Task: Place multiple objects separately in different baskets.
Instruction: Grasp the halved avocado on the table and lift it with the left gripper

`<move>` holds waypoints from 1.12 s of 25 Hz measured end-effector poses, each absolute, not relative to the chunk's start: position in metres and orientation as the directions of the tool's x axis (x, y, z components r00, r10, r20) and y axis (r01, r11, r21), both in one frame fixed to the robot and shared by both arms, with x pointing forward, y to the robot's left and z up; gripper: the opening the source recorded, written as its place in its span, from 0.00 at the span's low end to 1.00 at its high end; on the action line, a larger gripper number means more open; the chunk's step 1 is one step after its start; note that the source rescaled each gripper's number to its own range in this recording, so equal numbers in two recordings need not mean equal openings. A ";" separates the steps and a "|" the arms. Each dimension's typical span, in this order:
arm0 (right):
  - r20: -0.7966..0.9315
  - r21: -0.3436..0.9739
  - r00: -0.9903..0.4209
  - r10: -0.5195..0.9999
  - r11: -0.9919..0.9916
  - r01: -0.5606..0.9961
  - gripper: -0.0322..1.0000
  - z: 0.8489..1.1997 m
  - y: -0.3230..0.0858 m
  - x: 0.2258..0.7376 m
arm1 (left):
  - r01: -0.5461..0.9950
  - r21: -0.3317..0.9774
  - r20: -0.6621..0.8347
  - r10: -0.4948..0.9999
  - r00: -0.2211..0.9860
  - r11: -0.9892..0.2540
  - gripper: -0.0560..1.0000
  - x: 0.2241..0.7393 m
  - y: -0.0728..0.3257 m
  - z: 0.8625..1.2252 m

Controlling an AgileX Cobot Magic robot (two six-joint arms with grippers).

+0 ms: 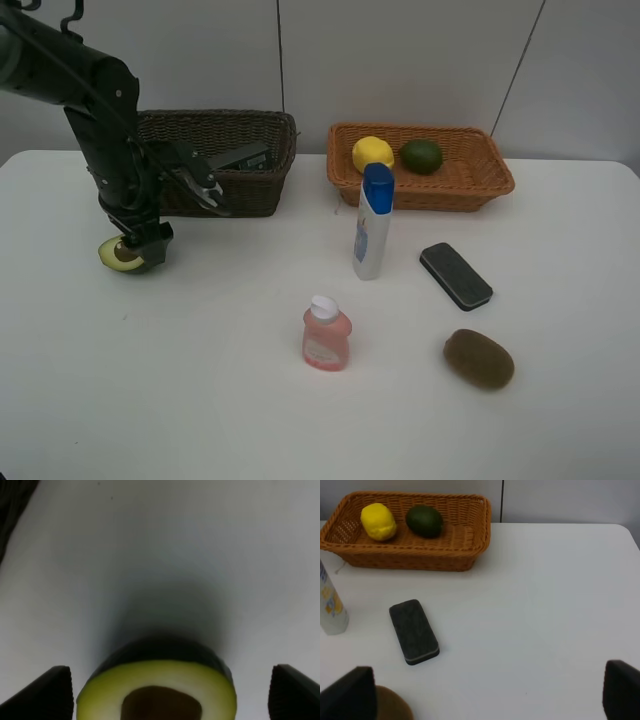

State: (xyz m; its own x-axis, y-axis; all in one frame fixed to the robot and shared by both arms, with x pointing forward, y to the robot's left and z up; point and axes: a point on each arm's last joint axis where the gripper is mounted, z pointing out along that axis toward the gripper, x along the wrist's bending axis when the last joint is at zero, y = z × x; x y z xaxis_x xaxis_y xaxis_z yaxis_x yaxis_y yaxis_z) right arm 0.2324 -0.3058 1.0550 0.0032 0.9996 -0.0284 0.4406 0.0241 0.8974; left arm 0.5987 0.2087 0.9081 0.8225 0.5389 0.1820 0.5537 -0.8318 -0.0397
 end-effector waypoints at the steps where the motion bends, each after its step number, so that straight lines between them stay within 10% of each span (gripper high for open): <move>1: -0.028 0.897 0.003 1.000 0.024 0.441 1.00 1.055 -0.306 0.232 | 0.558 -0.037 0.183 0.543 0.819 -0.829 0.99 0.600 0.210 0.907; 28: -0.028 0.897 0.003 1.000 0.024 0.441 1.00 1.055 -0.306 0.232 | 0.636 -0.038 0.113 0.629 0.769 -0.771 0.99 0.610 0.233 0.868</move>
